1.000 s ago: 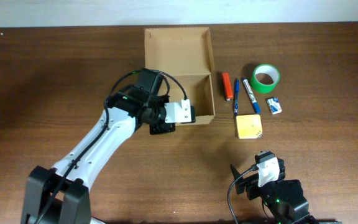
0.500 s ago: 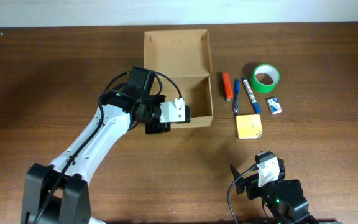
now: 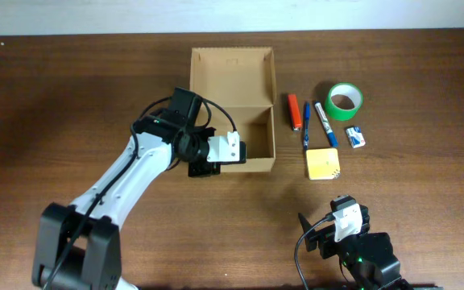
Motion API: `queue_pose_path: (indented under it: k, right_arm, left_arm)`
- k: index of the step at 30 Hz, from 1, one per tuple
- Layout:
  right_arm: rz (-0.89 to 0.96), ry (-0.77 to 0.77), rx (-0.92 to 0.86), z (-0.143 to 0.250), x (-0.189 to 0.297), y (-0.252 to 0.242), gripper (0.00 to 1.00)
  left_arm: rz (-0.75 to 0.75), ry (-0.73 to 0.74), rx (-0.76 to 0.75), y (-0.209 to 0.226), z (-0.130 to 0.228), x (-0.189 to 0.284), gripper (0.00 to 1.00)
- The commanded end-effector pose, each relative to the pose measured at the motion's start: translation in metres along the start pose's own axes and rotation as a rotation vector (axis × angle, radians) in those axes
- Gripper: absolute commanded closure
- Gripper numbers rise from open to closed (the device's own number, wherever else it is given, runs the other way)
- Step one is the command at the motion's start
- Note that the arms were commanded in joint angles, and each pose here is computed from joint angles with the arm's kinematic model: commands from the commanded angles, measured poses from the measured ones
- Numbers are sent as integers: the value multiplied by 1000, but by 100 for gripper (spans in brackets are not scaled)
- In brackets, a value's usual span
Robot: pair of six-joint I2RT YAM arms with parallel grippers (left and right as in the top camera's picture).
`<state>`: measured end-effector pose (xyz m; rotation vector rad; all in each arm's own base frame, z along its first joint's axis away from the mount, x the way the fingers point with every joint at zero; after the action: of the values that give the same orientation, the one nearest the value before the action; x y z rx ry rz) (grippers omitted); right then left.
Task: Pack container
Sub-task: 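Drag the box with the left gripper rightward toward the table center, then release the box and retract the left gripper toward the front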
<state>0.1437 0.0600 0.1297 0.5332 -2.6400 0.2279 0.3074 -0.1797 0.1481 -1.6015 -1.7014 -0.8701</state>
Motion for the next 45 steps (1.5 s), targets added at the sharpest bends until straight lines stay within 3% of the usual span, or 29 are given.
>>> queue_pose_path:
  k: [1, 2, 4, 5, 13, 25, 31, 34, 37, 45]
  right_arm:
    - [12, -6, -6, 1, -1, -1, 1]
    - [12, -6, -6, 1, -1, -1, 1]
    - [12, -6, -6, 1, -1, -1, 1]
    - [12, -6, -6, 1, -1, -1, 1]
    - [12, -6, -6, 1, -1, -1, 1]
    - [12, -6, -6, 1, -1, -1, 1]
    - [12, -6, -6, 1, -1, -1, 1]
    - [12, -6, -6, 1, -1, -1, 1]
    - [12, -6, -6, 1, -1, -1, 1]
    - [12, -6, -6, 1, -1, -1, 1]
  left_arm:
    - [8, -7, -25, 4, -1, -2, 98]
    - [7, -7, -25, 4, -1, -2, 96]
    - [6, -5, -25, 4, -1, -2, 63]
    - [6, -5, -25, 4, -1, -2, 0]
    - [-45, -47, 79, 8, -17, 18, 0]
    - [-323, -225, 98, -23, -77, 134, 0]
    - [-594, -123, 581, -7, -51, 156, 0]
    - [-652, -123, 830, 1, -38, 151, 0]
    - [-648, -125, 1008, 9, -30, 139, 0]
    - [-605, -41, 1307, 27, -5, 91, 0]
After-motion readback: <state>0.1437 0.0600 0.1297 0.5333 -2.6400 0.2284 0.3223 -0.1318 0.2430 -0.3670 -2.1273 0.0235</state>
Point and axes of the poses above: each gripper's point midway between its finger pads, its own x axis back along the fingers, its own y axis along the line the jaws close on, z = x × y, the point moved 6 cm from there along x, back along the fingers, and after that the axes turned 5 degrees about x, right-handed, at the moved point
